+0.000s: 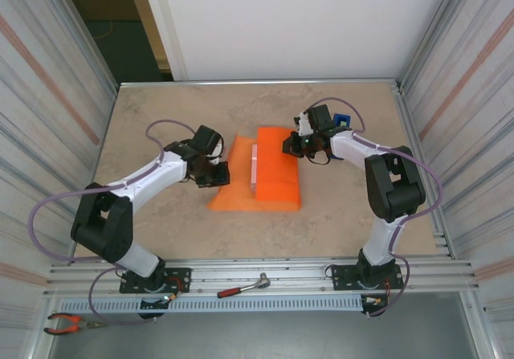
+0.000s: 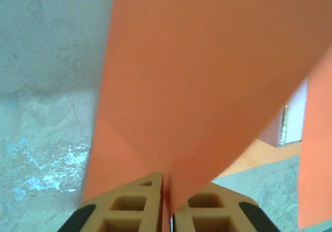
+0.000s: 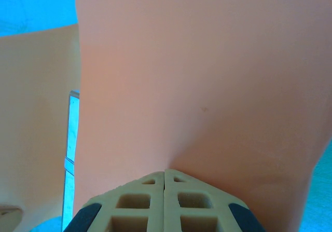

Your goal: Wrap the gift box in paper

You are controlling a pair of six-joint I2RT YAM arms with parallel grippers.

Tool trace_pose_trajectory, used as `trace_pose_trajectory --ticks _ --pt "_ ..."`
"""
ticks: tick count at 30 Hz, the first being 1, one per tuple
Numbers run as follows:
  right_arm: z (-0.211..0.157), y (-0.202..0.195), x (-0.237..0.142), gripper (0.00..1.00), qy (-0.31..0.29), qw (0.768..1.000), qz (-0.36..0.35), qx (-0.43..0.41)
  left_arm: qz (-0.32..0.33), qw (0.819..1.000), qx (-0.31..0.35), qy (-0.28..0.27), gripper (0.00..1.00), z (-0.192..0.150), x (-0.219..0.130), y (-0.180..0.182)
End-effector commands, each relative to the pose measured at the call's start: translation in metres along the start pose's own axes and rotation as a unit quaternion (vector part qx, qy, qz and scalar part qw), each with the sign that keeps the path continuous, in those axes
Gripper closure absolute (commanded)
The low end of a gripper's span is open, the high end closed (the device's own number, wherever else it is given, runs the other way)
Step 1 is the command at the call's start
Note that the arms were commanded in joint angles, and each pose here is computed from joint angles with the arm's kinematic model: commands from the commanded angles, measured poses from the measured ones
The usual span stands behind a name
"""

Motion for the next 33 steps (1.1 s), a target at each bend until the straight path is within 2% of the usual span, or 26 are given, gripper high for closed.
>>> trace_pose_trajectory --ticks 1,5,11,17,25,33 --pt "-0.035 -0.021 0.019 1.0 0.074 0.995 -0.052 0.034 -0.048 0.999 0.018 -0.004 0.91 0.002 -0.019 -0.011" --pt "-0.036 -0.021 0.02 1.0 0.075 0.995 -0.053 0.033 -0.119 0.993 0.016 0.011 1.0 0.007 -0.022 -0.027" --pt "-0.037 -0.021 0.02 1.0 0.076 0.995 -0.053 0.034 -0.194 0.98 0.022 0.018 1.0 0.014 -0.022 -0.056" --pt "-0.036 -0.021 0.021 1.0 0.075 0.995 -0.052 0.035 -0.241 0.969 0.032 0.029 1.0 0.023 -0.021 -0.09" --pt "-0.037 -0.02 0.024 1.0 0.078 0.995 -0.05 0.033 -0.267 0.961 0.032 0.072 1.0 0.026 0.009 -0.13" --pt "-0.039 -0.02 0.026 1.0 0.081 0.995 -0.051 0.033 -0.275 0.958 0.008 0.086 1.0 0.025 0.049 -0.142"
Point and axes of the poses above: each hand's point on the last joint's axis, 136 mm out from that joint toward the fingers, its own x axis out along the fingers, its own y axis along the line the jaws close on, z = x × y, the point moved 10 cm from there along -x, back along the fingers, and after that the axes turned 6 degrees about -x, right-handed, at the moved point
